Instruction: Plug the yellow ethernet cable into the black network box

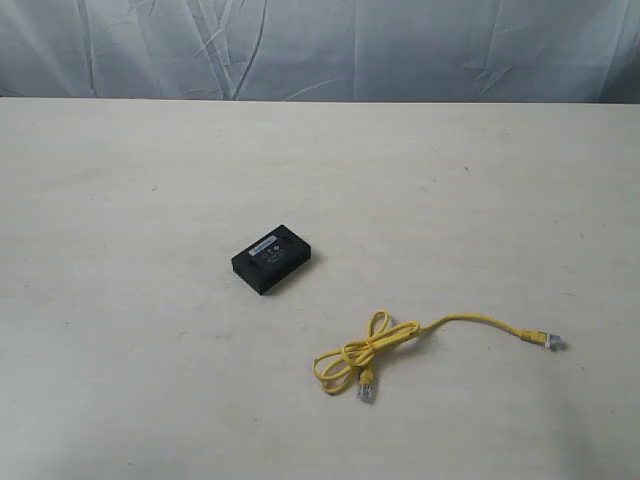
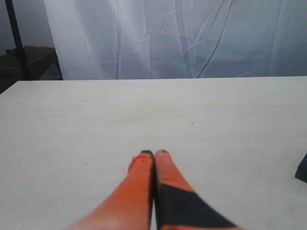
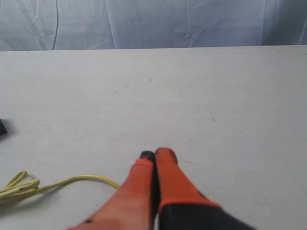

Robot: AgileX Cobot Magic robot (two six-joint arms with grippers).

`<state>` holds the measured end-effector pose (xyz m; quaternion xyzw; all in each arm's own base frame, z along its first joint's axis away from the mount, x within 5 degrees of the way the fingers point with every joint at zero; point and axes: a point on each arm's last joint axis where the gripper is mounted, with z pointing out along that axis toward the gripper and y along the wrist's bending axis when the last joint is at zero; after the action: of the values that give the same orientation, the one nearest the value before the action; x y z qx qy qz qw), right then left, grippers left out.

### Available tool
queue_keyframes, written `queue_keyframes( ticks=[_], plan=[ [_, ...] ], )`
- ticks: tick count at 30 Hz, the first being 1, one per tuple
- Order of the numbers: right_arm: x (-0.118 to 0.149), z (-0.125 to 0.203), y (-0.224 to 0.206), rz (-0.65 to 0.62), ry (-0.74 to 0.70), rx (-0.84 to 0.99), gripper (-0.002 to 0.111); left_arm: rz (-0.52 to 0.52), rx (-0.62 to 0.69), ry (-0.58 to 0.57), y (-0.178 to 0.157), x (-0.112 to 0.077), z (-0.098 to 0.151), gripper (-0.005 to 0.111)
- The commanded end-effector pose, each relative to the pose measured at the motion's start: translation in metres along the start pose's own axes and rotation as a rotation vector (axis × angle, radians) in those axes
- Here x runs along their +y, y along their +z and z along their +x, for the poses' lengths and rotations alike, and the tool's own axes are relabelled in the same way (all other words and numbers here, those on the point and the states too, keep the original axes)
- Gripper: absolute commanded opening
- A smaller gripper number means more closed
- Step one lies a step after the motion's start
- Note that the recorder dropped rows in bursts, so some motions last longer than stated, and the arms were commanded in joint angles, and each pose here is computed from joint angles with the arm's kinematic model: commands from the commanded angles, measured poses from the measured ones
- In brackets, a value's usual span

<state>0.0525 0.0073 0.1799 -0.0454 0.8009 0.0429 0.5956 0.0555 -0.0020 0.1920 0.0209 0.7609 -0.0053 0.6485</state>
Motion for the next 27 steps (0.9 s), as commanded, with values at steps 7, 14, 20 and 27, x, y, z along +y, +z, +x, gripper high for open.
queue_keyframes(
  ticks=[7,14,20,27],
  plan=[
    [0.0,-0.001,0.0,0.004,0.001,-0.015,0.0,-0.003,-0.015,-0.012,0.0,0.0,0.0,0.0],
    [0.0,-0.001,0.0,0.005,0.0,-0.017,0.0,-0.003,-0.015,-0.012,0.0,0.0,0.0,0.0],
    [0.0,-0.001,0.0,0.005,0.0,-0.017,0.0,-0.003,-0.015,-0.012,0.0,0.0,0.0,0.0],
    [-0.001,-0.014,-0.001,0.009,-0.002,-0.159,0.0,-0.003,-0.015,-0.012,0.0,0.0,0.0,0.0]
  ],
)
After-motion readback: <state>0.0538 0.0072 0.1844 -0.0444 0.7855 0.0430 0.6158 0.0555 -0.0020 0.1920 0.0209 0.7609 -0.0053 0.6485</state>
